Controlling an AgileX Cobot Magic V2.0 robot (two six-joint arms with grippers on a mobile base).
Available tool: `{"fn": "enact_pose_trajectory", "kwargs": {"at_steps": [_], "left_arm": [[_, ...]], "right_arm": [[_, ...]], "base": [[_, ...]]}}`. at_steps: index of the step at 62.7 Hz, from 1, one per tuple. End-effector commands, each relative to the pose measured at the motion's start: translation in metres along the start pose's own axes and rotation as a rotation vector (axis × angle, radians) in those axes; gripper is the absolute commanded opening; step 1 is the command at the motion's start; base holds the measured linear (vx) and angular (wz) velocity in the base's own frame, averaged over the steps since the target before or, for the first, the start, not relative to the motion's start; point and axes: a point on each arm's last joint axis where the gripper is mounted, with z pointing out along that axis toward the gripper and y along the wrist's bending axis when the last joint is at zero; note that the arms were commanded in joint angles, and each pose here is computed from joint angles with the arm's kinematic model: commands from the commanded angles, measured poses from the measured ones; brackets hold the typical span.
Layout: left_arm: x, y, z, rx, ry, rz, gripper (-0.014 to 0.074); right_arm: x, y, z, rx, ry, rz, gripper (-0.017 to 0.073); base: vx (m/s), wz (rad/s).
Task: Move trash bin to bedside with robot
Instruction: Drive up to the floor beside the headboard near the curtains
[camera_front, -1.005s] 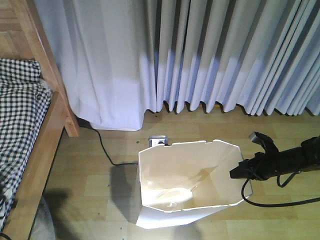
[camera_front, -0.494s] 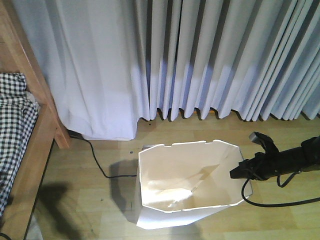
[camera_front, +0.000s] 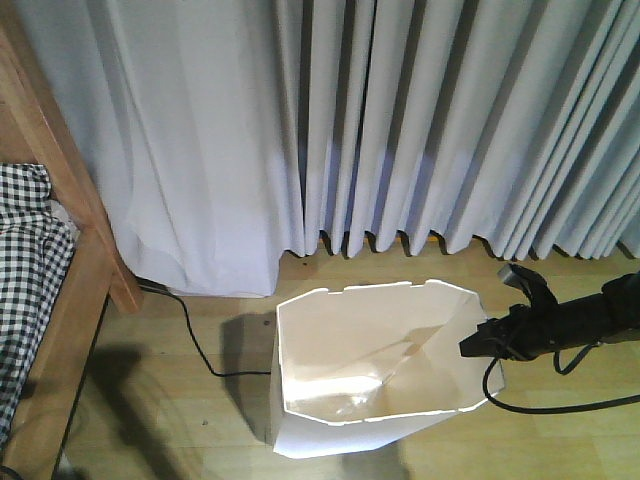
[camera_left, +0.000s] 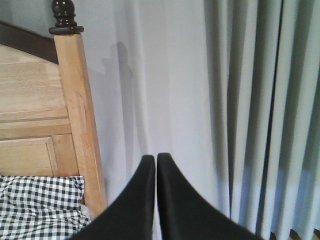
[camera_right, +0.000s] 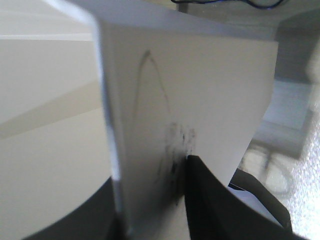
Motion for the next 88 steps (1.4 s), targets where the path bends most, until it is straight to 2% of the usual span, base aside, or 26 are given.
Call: {"fn": "enact_pose_trajectory", "kwargs": {"at_steps": [1,88], "left_arm": [[-0.0032,0.0,-0.0003,0.0,-0.07,-0.023,-0.0006],[-0.0032,0.0,-0.0003,0.0,-0.07,-0.023,-0.0006]], "right_arm": [[-0.0222,0.0317,-0.0219,-0.23,-0.113,-0.03,-0.0003],[-0.0222,0.0317,-0.0219,-0.23,-0.113,-0.03,-0.0003]], "base": [[0.11,0.07],[0.06,0.02]]}}
